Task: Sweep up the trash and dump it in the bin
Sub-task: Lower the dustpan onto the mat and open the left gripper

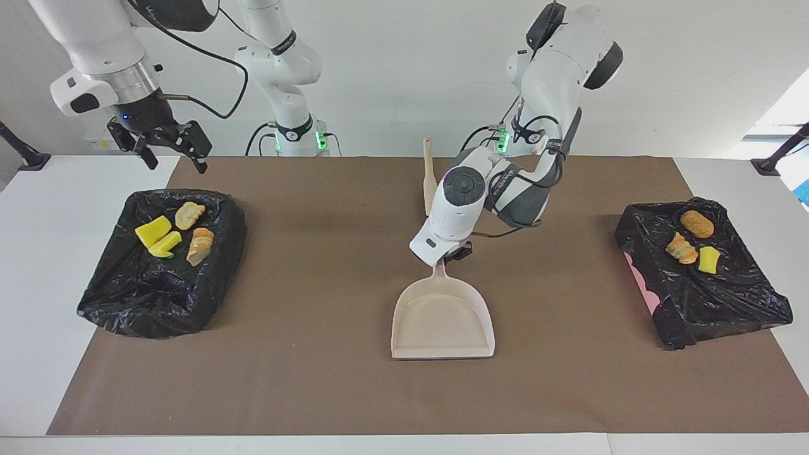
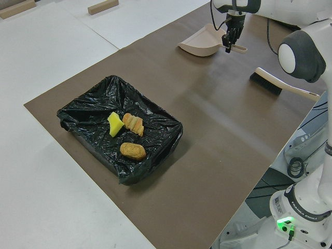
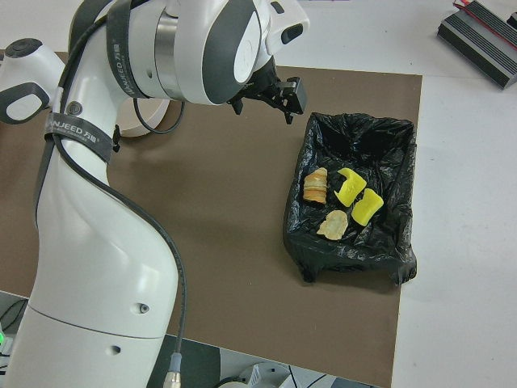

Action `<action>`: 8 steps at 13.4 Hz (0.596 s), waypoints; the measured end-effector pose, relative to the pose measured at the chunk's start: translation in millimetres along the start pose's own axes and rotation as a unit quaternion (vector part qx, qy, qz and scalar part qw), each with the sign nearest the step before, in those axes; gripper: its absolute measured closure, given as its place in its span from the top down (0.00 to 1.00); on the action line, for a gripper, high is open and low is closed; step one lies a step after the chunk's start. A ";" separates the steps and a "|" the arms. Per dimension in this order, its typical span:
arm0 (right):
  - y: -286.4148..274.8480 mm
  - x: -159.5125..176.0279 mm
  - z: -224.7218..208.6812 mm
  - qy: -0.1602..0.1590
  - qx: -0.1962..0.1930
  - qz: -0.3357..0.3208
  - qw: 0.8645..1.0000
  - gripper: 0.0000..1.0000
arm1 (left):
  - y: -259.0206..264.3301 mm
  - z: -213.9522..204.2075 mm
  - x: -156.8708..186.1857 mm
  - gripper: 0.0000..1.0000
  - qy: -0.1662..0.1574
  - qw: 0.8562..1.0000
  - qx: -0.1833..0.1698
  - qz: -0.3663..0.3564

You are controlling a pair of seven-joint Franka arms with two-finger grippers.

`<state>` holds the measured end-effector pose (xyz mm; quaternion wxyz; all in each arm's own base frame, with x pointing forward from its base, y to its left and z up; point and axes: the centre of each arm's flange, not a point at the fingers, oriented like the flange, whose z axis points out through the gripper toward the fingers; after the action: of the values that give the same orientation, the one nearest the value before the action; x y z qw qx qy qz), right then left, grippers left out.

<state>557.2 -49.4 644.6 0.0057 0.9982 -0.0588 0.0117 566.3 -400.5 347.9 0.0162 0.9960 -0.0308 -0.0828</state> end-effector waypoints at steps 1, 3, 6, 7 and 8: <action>0.0 0.0 0.0 0.000 0.000 0.000 1.000 1.00 | 2.0 4.0 -4.9 0.32 -0.003 1.000 0.005 0.004; 0.0 0.0 0.0 0.000 0.000 0.000 1.000 1.00 | 3.9 3.7 -10.6 0.32 -0.001 1.000 0.010 0.008; 0.0 0.0 0.0 0.000 0.000 0.000 1.000 1.00 | 3.9 -6.5 -13.9 0.63 0.008 1.000 0.012 0.010; 0.0 0.0 0.0 0.000 0.000 0.000 1.000 1.00 | 3.7 -16.6 -15.7 0.73 0.017 1.000 0.012 0.010; 0.0 0.0 0.0 0.000 0.000 0.000 1.000 1.00 | 2.2 -28.8 -17.3 0.85 0.028 1.000 0.012 0.008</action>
<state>557.2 -49.4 644.6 0.0057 0.9982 -0.0588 0.0117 553.9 -400.9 379.3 0.0062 0.9977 -0.0396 -0.0548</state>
